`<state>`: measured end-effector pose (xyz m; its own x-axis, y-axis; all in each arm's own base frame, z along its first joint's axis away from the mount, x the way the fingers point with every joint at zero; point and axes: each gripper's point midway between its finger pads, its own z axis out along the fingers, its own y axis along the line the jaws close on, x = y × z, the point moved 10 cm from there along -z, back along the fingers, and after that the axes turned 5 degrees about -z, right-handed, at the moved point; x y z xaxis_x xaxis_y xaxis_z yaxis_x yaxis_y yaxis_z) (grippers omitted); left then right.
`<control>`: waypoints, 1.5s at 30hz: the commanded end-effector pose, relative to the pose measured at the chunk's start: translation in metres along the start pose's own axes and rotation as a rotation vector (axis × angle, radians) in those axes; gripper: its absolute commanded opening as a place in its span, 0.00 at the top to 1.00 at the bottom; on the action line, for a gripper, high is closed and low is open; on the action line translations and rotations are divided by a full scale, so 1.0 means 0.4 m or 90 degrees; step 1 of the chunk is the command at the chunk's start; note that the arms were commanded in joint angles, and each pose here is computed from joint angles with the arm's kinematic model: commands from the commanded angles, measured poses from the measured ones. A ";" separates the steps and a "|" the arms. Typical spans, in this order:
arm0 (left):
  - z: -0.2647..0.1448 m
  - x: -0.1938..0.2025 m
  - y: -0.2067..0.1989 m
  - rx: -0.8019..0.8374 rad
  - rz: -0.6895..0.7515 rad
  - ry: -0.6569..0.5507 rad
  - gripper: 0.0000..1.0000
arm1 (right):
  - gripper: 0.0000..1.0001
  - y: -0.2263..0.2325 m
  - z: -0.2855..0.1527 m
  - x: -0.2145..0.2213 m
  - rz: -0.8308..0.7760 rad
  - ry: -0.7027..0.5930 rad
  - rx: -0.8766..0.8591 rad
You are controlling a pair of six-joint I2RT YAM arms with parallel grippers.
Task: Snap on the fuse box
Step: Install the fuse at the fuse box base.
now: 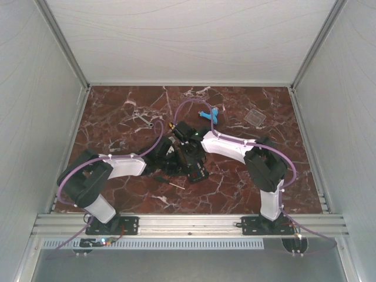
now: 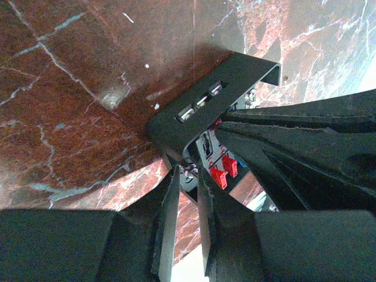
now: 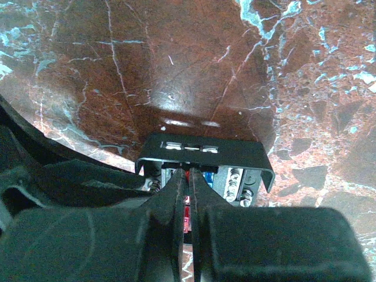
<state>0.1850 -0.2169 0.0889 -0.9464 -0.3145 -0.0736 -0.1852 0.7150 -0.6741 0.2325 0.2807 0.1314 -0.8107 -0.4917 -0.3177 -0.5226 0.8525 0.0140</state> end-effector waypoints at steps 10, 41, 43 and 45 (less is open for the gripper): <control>0.000 0.044 0.077 -0.103 -0.009 0.039 0.82 | 0.83 0.008 -0.120 -0.018 -0.030 -0.107 -0.020; 0.006 0.044 0.073 -0.100 -0.005 0.046 0.82 | 1.00 0.021 -0.037 0.036 -0.029 0.042 -0.013; 0.006 0.045 0.075 -0.100 -0.005 0.046 0.82 | 1.00 0.018 -0.025 0.044 -0.032 0.057 -0.005; 0.006 0.045 0.076 -0.101 -0.006 0.047 0.82 | 1.00 0.016 -0.011 0.052 -0.035 0.073 0.010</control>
<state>0.1844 -0.2173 0.0890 -0.9467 -0.3128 -0.0773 -0.1814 0.7156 -0.6746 0.2157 0.2775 0.1445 -0.7942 -0.5334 -0.2910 -0.5642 0.8252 0.0272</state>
